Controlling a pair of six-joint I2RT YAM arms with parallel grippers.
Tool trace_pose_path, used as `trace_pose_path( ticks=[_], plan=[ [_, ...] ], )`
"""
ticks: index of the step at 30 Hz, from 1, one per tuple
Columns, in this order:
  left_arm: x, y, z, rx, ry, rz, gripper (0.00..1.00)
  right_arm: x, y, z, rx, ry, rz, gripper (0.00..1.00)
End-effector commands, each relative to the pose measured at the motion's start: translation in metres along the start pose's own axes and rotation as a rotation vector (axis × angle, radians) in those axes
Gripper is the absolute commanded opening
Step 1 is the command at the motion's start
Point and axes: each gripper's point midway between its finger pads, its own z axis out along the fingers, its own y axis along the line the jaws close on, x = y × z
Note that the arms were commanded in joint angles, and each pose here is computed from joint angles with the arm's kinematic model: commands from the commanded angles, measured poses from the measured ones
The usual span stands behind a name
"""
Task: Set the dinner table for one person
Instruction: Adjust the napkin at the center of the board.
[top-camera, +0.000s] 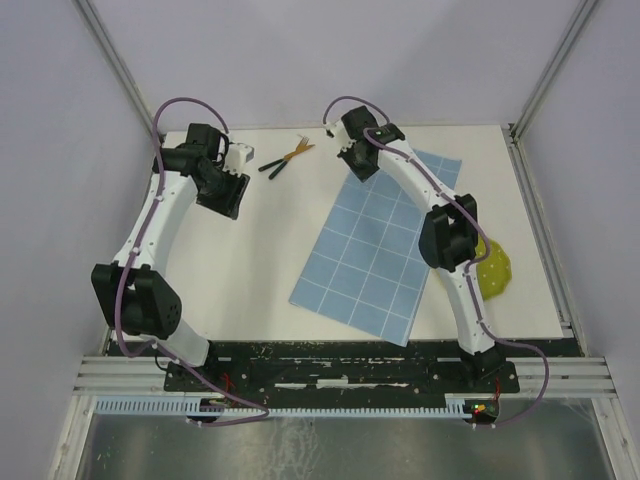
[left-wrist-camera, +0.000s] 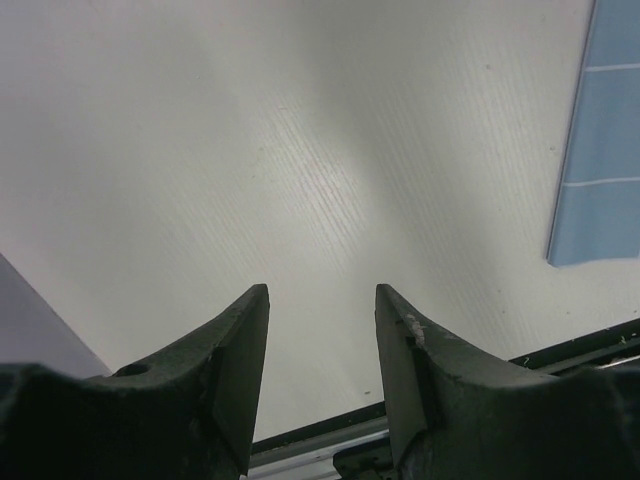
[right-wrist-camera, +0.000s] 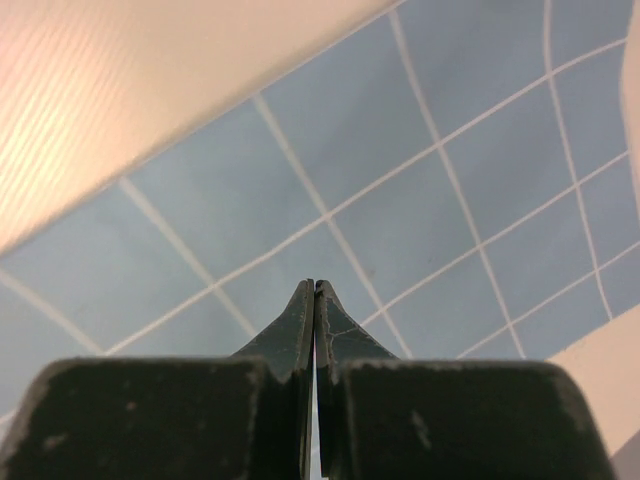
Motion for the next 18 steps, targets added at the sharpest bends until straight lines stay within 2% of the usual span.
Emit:
trace_pose_path(
  ticks=[1, 5, 10, 14, 16, 18],
  plan=[
    [-0.003, 0.013, -0.012, -0.09, -0.046, 0.013, 0.54, -0.016, -0.025, 0.016, 0.034, -0.027, 0.048, 0.02],
    [0.005, 0.015, -0.014, -0.108, -0.036, 0.015, 0.54, -0.006, -0.011, 0.011, -0.04, -0.015, 0.041, 0.02],
    [0.005, 0.016, -0.012, -0.111, -0.03, 0.02, 0.54, 0.027, 0.01, -0.011, -0.125, 0.076, -0.001, 0.02],
    [0.002, 0.016, -0.008, -0.108, -0.033, 0.023, 0.54, 0.062, 0.036, -0.034, -0.2, 0.161, -0.034, 0.26],
    [-0.001, 0.016, -0.007, -0.102, -0.038, 0.018, 0.54, 0.073, 0.047, -0.048, -0.2, 0.176, -0.064, 0.32],
    [-0.004, 0.016, -0.007, -0.098, -0.047, 0.012, 0.54, 0.083, 0.048, -0.051, -0.181, 0.181, -0.074, 0.33]
  ],
)
